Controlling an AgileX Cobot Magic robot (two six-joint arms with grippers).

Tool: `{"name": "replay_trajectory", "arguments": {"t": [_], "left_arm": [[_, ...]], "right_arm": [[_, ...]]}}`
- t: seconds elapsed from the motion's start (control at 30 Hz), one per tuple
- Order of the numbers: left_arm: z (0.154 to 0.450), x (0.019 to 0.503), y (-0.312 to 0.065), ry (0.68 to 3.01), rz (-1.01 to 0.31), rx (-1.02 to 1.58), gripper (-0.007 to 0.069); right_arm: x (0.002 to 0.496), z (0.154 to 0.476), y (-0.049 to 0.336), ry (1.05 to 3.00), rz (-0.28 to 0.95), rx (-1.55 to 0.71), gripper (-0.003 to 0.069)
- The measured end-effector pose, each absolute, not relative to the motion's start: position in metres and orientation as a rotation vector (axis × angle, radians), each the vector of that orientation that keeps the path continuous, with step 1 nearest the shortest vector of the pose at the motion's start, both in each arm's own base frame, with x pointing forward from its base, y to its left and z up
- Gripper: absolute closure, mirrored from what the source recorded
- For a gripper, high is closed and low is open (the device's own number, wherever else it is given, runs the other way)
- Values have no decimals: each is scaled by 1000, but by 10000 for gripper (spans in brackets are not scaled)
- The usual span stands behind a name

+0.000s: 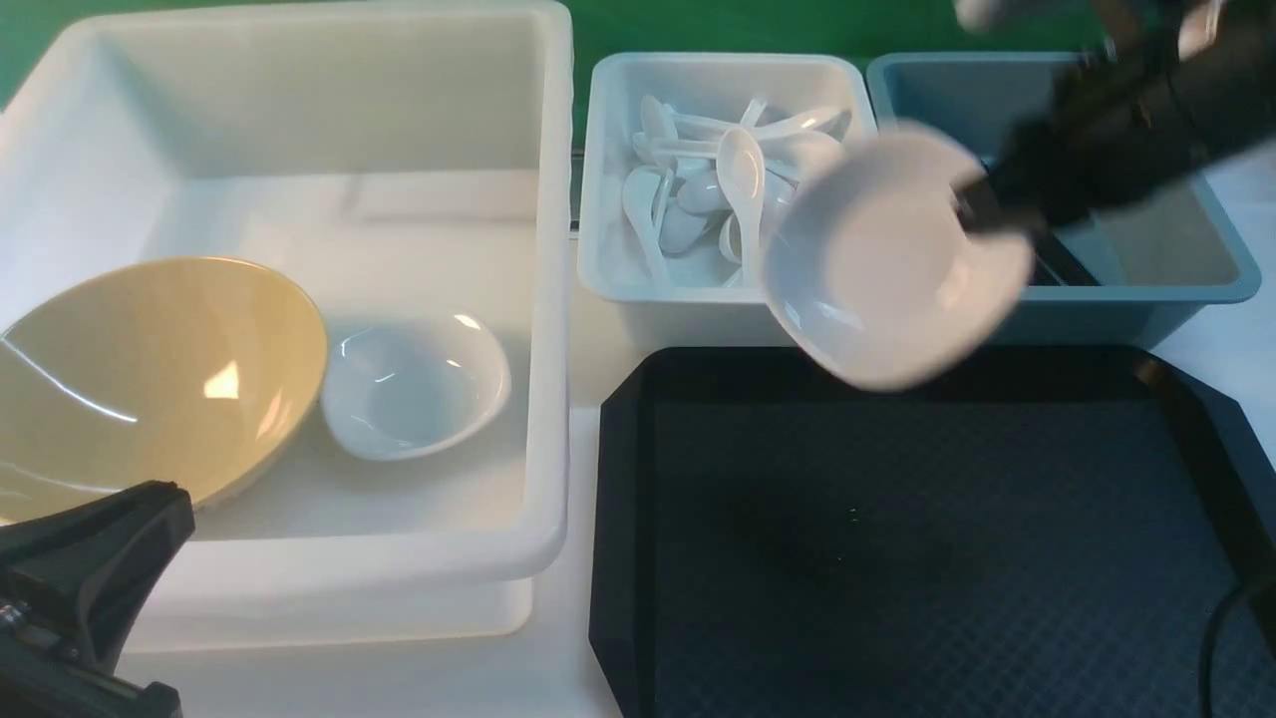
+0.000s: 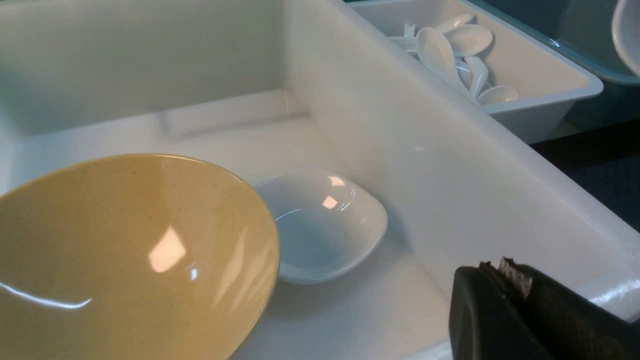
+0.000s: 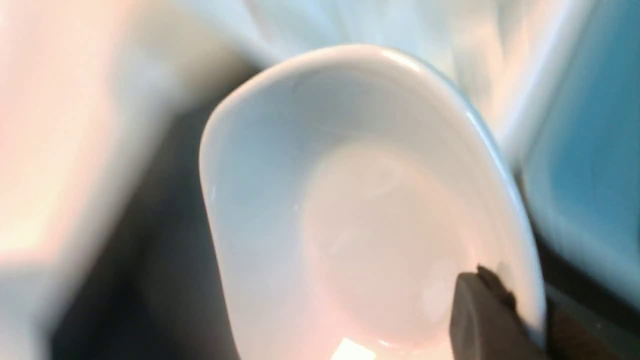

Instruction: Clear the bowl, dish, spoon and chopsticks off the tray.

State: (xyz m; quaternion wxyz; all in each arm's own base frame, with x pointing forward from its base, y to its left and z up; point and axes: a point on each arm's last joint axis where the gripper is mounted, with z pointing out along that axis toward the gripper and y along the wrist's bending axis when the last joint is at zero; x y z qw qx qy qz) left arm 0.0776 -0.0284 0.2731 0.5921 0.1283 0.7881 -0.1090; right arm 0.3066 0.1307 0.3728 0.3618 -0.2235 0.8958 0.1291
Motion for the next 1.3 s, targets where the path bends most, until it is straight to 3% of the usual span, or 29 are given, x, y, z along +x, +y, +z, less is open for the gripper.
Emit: {"name": "replay_trajectory", "arguments": {"t": [0.07,0.1,0.13,0.23,0.4,0.6,0.67,0.83,0.93,1.07,1.2,1.3], "left_arm": [[273,78,-28,1834,-254,299,636],[273,78,-28,1834,-254,299,636],[273,78,-28,1834,-254,299,636],[273,78,-28,1834,-254,299,636],[273,78,-28,1834,-254,299,636],[271,77,-29,1853,-257,307,636],[271,77,-29,1855,-258,308,636],[271,77,-29,1855,-258,308,636],[271,77,-29,1854,-258,307,636],[271,77,-29,1854,-258,307,636],[271,77,-29,1853,-257,307,636],[272,77,-29,1847,-251,307,637]], "right_arm": [[303,395,166,2136,429,-620,592],[304,395,170,2125,436,-625,592],[305,399,202,2012,495,-656,592],[310,387,247,1896,544,-698,592],[344,320,313,1841,491,-831,592],[378,251,345,1970,465,-911,571],[380,252,347,1972,465,-918,563],[381,254,349,1982,465,-940,455],[379,254,349,2002,472,-942,305],[374,261,347,2022,482,-950,188],[363,290,337,2010,459,-998,164],[340,350,313,1930,372,-1057,195]]}}
